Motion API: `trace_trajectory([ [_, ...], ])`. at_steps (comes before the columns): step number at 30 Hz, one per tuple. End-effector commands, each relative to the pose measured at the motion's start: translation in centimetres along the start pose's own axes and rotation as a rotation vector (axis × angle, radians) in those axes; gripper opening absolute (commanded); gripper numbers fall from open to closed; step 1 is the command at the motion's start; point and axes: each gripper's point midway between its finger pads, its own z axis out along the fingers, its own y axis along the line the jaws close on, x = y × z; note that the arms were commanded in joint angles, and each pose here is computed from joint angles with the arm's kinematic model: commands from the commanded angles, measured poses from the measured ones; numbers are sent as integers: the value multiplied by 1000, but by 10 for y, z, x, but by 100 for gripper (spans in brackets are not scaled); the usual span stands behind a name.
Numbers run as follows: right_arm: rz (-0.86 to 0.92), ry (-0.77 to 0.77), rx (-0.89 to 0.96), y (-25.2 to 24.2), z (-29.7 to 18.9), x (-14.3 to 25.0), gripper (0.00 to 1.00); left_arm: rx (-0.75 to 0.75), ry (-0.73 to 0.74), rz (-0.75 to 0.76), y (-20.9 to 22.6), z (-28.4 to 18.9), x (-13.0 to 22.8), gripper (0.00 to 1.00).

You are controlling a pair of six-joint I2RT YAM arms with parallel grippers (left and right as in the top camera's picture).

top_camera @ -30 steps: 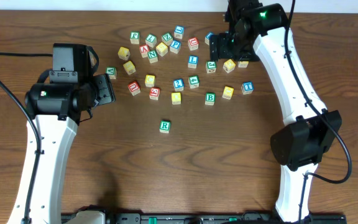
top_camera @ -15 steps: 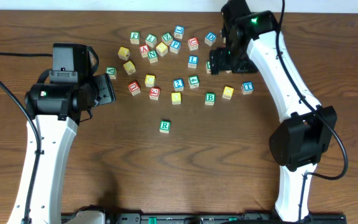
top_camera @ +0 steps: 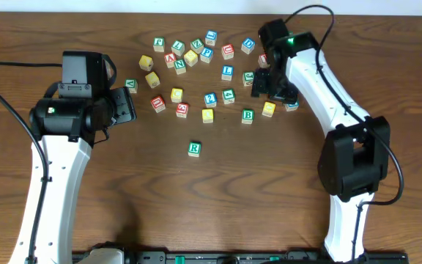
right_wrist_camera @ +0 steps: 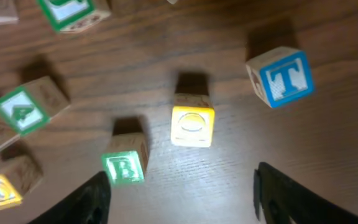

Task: Spell out ROBOT
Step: 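Retract the left arm and move the right gripper over the blocks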

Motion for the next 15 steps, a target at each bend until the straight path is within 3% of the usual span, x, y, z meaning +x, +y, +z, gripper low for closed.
trace_trajectory([
  [1, -146, -23, -30, 4, 14, -7, 75, -5, -24, 5, 1, -6, -7, 66],
  [6, -647, -52, -52, 10, 16, -10, 80, -4, -24, 5, 1, -6, -7, 66],
  [10, -816, -87, -38, 8, 17, -19, 82, -4, -24, 5, 1, -6, -7, 66],
  [15, -939, -108, -32, 6, 23, -23, 77, -5, -24, 5, 1, -6, -7, 66],
])
